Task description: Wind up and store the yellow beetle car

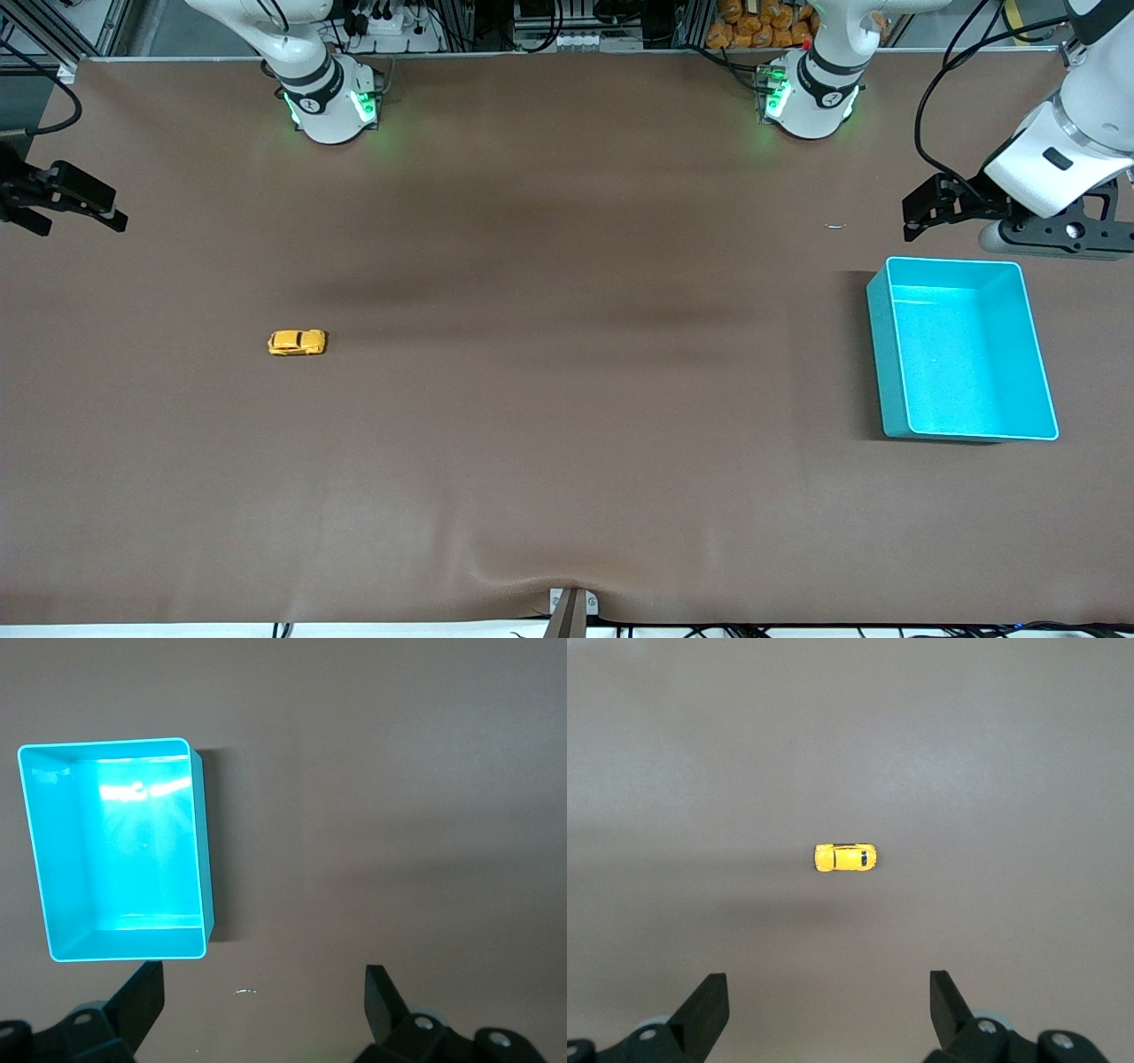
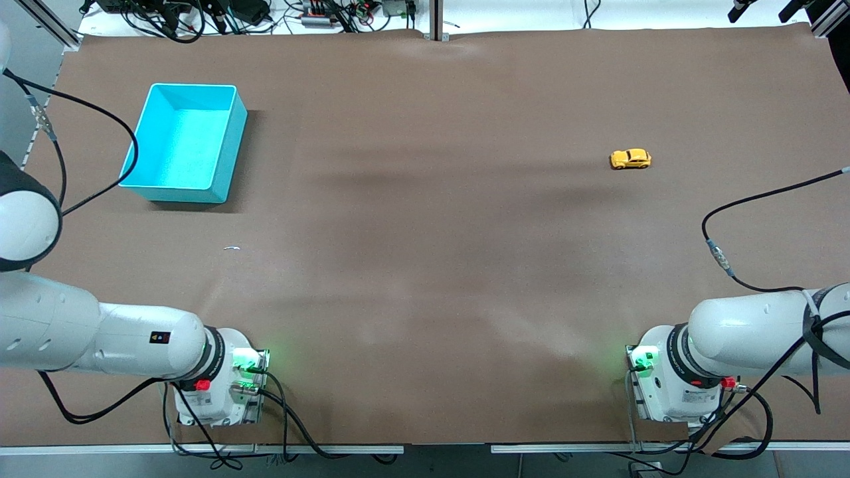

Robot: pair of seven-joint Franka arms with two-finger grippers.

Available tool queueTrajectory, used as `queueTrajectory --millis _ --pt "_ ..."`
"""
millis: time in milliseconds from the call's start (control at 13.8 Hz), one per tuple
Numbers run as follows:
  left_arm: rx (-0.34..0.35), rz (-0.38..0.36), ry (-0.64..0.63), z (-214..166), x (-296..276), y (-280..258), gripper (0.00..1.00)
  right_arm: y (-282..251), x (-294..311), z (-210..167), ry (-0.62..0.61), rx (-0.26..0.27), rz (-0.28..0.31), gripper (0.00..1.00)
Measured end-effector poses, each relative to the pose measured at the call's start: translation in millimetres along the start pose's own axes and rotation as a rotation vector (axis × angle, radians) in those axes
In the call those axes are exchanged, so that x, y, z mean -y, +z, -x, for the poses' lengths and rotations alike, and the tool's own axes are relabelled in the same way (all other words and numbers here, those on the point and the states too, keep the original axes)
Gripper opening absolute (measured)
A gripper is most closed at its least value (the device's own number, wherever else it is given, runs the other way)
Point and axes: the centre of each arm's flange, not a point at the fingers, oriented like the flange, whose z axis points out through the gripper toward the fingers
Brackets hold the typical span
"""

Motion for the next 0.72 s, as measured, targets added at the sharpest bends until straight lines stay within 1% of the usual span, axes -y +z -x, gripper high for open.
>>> queueTrajectory --millis 578,650,723 --pt "0.000 0.000 0.004 0.1 -2.5 0.0 1.00 1.4 8.3 -0.5 -0.016 0.006 0.000 1.00" --pt "0.000 0.000 0.004 0.1 -2.5 0.0 1.00 5.1 8.1 0.1 -0.037 0.023 -0.002 1.00" --pt "0.000 0.000 0.004 0.1 -2.5 0.0 1.00 12.6 7.6 -0.4 -0.093 0.050 -0.007 1.00"
